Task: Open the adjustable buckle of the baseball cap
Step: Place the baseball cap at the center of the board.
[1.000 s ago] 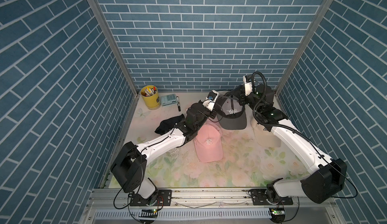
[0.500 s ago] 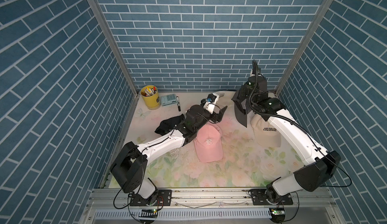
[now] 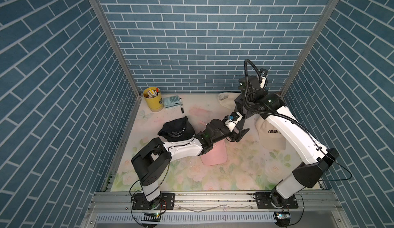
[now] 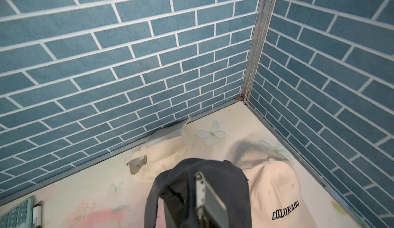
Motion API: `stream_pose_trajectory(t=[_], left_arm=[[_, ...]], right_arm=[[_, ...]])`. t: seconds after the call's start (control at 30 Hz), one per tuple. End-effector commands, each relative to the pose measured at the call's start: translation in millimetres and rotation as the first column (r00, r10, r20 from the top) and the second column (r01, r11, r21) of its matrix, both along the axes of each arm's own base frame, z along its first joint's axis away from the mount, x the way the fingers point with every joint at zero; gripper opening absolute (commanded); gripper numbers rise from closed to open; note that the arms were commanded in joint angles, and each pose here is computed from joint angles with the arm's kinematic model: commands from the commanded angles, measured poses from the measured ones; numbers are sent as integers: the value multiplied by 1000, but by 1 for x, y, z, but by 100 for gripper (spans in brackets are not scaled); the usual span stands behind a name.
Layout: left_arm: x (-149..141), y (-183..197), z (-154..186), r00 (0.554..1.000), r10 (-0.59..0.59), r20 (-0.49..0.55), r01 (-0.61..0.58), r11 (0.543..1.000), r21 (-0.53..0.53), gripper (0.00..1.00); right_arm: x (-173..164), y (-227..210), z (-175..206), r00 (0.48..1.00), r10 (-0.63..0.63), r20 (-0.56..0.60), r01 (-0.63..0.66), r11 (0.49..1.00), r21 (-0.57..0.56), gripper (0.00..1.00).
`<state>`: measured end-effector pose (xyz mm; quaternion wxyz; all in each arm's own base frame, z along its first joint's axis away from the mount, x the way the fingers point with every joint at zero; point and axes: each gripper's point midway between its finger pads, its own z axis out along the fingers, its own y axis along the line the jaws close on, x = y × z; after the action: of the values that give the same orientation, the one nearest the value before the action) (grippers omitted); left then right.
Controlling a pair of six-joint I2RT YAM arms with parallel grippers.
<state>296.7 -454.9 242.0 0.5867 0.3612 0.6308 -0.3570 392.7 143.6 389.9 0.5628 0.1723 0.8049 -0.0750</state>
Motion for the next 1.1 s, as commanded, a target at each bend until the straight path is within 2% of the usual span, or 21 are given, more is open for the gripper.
stream_pose_trajectory(t=[0.0,0.07,0.27,0.37,0.5,0.53,0.6,0.7,0.83,0.97,1.07], left_arm=[[14,0,21,991,118,64,-113,991,-73,85],[25,1,18,979,194,59,-190,980,-66,83],[48,11,1,943,333,19,-333,943,5,51],[47,13,0,943,332,23,-332,943,12,36],[35,8,3,965,261,21,-261,965,-8,16],[31,7,4,970,241,17,-241,971,-10,13],[27,7,2,974,225,10,-225,974,16,5],[23,11,6,977,213,5,-213,976,44,0],[13,16,16,990,119,-76,-120,993,-10,0],[13,17,23,980,19,-197,-41,993,-108,0],[24,21,33,952,-59,-299,-20,966,-256,0]], right_arm=[[-7,-11,3,995,-95,36,94,995,24,0],[-8,-10,4,995,-92,36,91,995,28,0],[-8,-7,2,997,-70,27,68,997,46,0],[-8,-5,-1,998,-58,27,57,997,56,0],[-6,-6,0,998,-52,35,51,998,35,0],[-5,-8,1,998,-48,36,46,998,32,7],[0,-9,4,999,-13,40,12,999,29,35],[5,-16,10,998,8,65,-9,1000,19,59],[17,-40,13,997,10,70,-12,999,38,72],[28,-60,24,997,21,79,-24,999,33,75],[30,-63,36,994,44,103,-41,999,-36,76]])
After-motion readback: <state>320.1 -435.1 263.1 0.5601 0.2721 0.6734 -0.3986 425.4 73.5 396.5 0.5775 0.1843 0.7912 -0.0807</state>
